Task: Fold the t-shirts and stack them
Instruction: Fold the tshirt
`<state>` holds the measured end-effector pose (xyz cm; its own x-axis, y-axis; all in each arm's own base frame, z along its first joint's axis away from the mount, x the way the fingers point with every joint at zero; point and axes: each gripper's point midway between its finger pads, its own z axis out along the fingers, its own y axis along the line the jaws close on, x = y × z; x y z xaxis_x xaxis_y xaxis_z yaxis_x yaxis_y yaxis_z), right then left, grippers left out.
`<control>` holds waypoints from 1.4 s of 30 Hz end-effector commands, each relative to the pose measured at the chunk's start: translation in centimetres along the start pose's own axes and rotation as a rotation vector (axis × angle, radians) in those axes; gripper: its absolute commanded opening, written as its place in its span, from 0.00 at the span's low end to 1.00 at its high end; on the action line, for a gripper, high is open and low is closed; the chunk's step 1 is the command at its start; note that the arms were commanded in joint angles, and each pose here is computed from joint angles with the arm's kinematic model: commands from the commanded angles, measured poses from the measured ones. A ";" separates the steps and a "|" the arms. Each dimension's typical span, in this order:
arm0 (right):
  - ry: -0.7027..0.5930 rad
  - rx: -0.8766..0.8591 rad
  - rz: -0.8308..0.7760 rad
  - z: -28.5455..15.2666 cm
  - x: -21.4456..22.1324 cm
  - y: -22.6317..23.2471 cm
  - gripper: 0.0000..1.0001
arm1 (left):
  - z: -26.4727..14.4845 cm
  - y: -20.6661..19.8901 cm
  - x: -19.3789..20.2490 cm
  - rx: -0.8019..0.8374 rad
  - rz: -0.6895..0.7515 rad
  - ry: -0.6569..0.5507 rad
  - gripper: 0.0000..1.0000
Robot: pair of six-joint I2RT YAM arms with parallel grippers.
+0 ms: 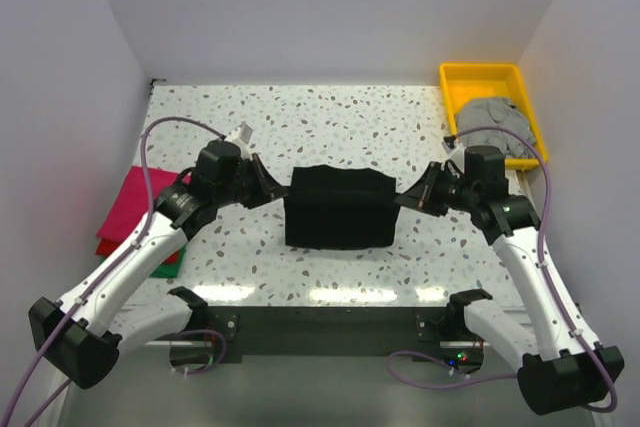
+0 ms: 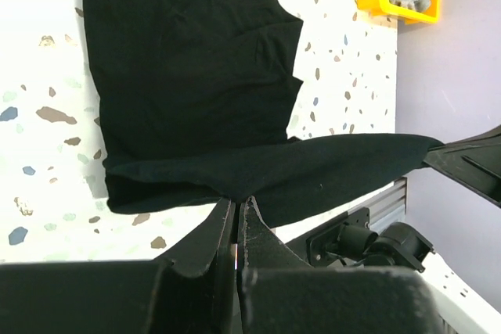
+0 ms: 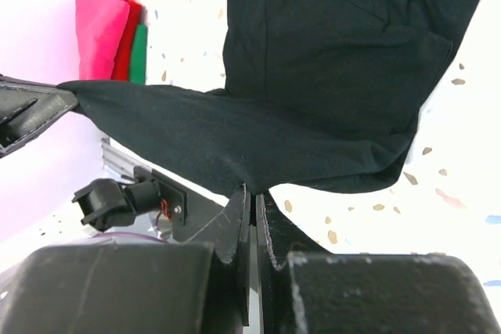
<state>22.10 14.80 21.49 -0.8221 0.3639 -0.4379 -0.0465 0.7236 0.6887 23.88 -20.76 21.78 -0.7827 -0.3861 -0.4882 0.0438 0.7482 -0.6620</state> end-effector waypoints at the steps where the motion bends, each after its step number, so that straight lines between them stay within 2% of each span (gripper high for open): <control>1: -0.053 0.032 -0.038 -0.9 -1.5 0.3 0.00 | -0.2 -1.2 -2.0 0.008 0.047 -0.044 0.00; 7: -0.051 0.057 -0.044 0.5 -2.9 -0.1 0.00 | 1.2 -2.4 -3.9 0.001 0.075 -0.059 0.00; 11: -0.071 0.067 -0.045 1.7 -4.9 0.0 0.00 | 3.5 -2.9 -5.0 -0.008 0.077 -0.047 0.00; 16: -0.073 0.100 -0.030 4.7 -7.8 -1.0 0.00 | 6.0 -2.9 -8.5 -0.007 0.072 -0.078 0.00; 19: -0.060 0.117 0.019 7.3 -10.1 -2.7 0.00 | 8.7 -2.3 -10.9 -0.023 0.063 -0.080 0.00; 20: -0.081 0.132 0.029 7.7 -11.3 -3.2 0.00 | 10.8 -1.5 -11.0 -0.032 0.063 -0.053 0.00; 22: -0.033 0.155 0.072 10.2 -11.9 -5.3 0.00 | 12.3 -1.5 -13.1 -0.030 0.059 -0.067 0.00; 24: -0.010 0.187 0.117 12.2 -12.9 -7.6 0.00 | 15.5 -0.6 -14.1 -0.034 0.062 -0.050 0.00; 26: -0.019 0.188 0.138 13.4 -14.1 -8.8 0.00 | 19.1 1.4 -13.6 -0.048 0.043 -0.002 0.00; 32: 0.043 0.246 0.224 17.4 -14.1 -13.7 0.00 | 24.9 2.7 -14.5 -0.012 0.034 0.039 0.01; 36: 0.053 0.269 0.243 17.9 -13.9 -14.9 0.02 | 26.0 2.7 -15.3 0.022 0.042 0.041 0.23; 37: 0.049 0.276 0.242 17.8 -13.9 -15.0 0.11 | 25.9 2.7 -15.6 0.027 0.049 0.037 0.35; 38: 0.034 0.273 0.232 17.3 -14.3 -14.6 0.15 | 25.7 2.8 -15.9 0.019 0.053 0.031 0.39; 39: 0.022 0.289 0.223 17.1 -14.4 -14.7 0.26 | 25.5 3.0 -16.2 0.011 0.052 0.024 0.47; 42: -0.015 0.330 0.197 15.4 -15.0 -14.3 0.43 | 24.4 3.7 -17.0 -0.010 0.041 0.006 0.62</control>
<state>42.18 9.44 4.71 -0.8369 0.5164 -0.1815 0.3506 0.7604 0.5467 50.81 -25.72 8.77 -0.8443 -0.3319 -0.4207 -0.0019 0.7869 -0.6171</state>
